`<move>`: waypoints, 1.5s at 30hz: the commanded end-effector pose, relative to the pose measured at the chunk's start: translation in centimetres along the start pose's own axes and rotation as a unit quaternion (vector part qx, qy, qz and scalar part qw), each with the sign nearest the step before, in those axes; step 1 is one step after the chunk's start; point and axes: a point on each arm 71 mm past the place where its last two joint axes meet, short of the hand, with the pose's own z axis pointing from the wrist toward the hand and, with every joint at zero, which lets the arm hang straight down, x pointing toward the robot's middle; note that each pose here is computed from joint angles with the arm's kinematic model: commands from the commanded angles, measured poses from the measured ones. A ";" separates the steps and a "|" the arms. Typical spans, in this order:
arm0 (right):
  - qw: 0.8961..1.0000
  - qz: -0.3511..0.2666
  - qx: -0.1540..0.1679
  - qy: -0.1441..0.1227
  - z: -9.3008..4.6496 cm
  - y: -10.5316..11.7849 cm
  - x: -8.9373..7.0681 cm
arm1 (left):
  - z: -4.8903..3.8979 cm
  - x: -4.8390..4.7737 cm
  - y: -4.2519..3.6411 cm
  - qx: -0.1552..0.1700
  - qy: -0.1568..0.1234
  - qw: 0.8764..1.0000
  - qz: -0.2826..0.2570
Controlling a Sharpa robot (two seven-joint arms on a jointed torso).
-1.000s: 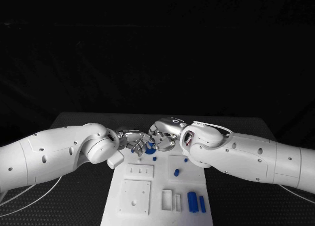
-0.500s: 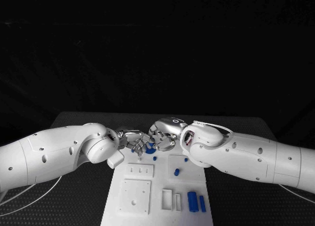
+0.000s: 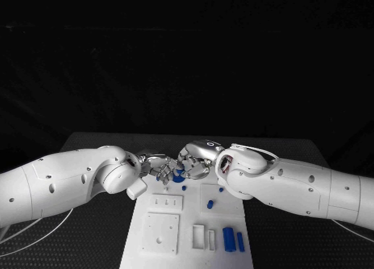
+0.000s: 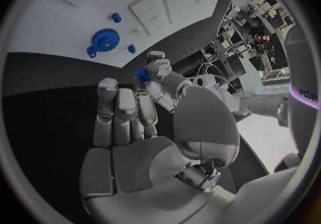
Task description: Assemble the parts on the task board
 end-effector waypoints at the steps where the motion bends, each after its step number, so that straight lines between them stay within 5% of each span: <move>1: 1.000 0.008 -0.004 0.006 -0.1 0.1 0.2 | -0.05 -0.52 0.04 0.003 -0.018 1.000 0.004; 19: 1.000 0.010 0.003 0.005 0.1 -0.3 0.4 | 0.01 -0.36 -0.02 0.003 -0.012 1.000 0.017; 27: 1.000 0.027 0.009 0.005 -0.2 -1.3 0.3 | -0.02 -1.01 0.04 0.001 -0.048 0.998 0.035; 32: 0.999 0.042 0.013 -0.005 -1.3 -2.6 0.3 | -0.21 -1.96 0.47 -0.022 -0.096 0.993 0.061; 37: 0.997 0.065 0.031 -0.033 -2.5 -4.5 -0.2 | -0.35 -2.22 0.69 -0.031 -0.100 0.991 0.086; 45: 0.992 0.087 0.073 -0.063 -4.3 -7.6 -1.2 | -0.59 -2.29 0.76 -0.045 -0.108 0.970 0.215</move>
